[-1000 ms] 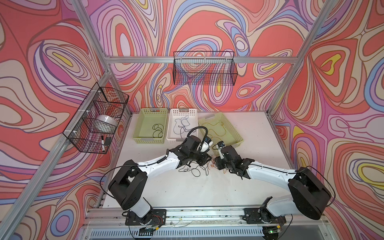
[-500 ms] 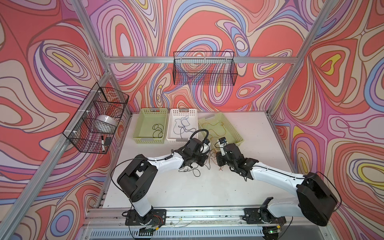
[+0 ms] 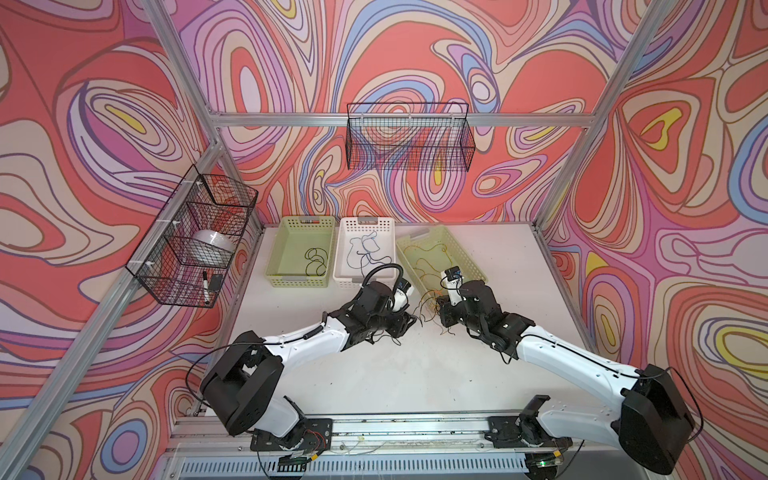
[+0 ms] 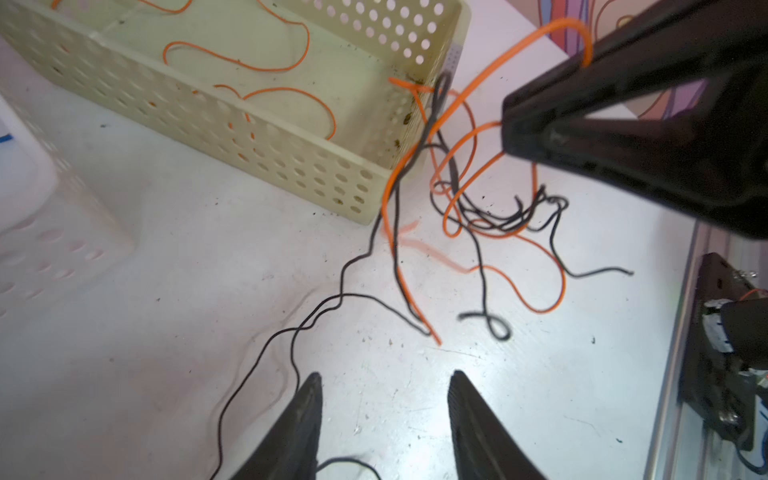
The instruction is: Untangle the cables
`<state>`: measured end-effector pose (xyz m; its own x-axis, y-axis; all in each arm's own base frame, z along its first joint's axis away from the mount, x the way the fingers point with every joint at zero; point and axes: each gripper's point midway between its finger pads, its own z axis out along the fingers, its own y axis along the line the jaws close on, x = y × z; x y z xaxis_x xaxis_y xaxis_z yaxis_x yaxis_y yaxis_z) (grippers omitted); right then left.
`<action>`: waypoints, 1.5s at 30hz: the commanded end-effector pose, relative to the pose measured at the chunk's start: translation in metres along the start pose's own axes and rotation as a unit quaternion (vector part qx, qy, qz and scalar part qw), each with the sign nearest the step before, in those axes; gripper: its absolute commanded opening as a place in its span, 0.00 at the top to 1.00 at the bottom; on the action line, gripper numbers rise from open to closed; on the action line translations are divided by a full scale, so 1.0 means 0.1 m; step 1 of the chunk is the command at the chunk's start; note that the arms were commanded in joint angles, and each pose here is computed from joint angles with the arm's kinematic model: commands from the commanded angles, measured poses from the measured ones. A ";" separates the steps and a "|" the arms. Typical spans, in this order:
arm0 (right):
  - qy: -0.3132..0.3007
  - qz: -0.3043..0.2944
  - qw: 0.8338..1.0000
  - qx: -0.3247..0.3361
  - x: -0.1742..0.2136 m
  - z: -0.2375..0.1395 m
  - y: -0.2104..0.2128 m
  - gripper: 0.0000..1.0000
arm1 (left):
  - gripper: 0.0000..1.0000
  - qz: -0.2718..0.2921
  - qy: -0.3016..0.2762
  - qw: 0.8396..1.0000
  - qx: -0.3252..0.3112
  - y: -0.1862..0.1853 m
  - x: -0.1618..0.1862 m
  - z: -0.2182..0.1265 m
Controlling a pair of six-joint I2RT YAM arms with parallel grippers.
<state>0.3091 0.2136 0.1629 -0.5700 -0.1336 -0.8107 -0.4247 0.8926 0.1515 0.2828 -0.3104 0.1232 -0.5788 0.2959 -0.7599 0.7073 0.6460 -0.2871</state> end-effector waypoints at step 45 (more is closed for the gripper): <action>-0.008 0.178 0.966 0.186 -0.03 -0.74 -1.37 1.00 | 1.00 0.007 -0.043 0.963 -0.265 0.93 -0.31 -1.72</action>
<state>0.3258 0.0702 0.1965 -0.5914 0.2188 -0.7761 0.0416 0.9695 0.2416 0.3046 -0.1553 0.2215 -0.4945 0.1894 -0.8483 0.4122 0.9103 -0.0370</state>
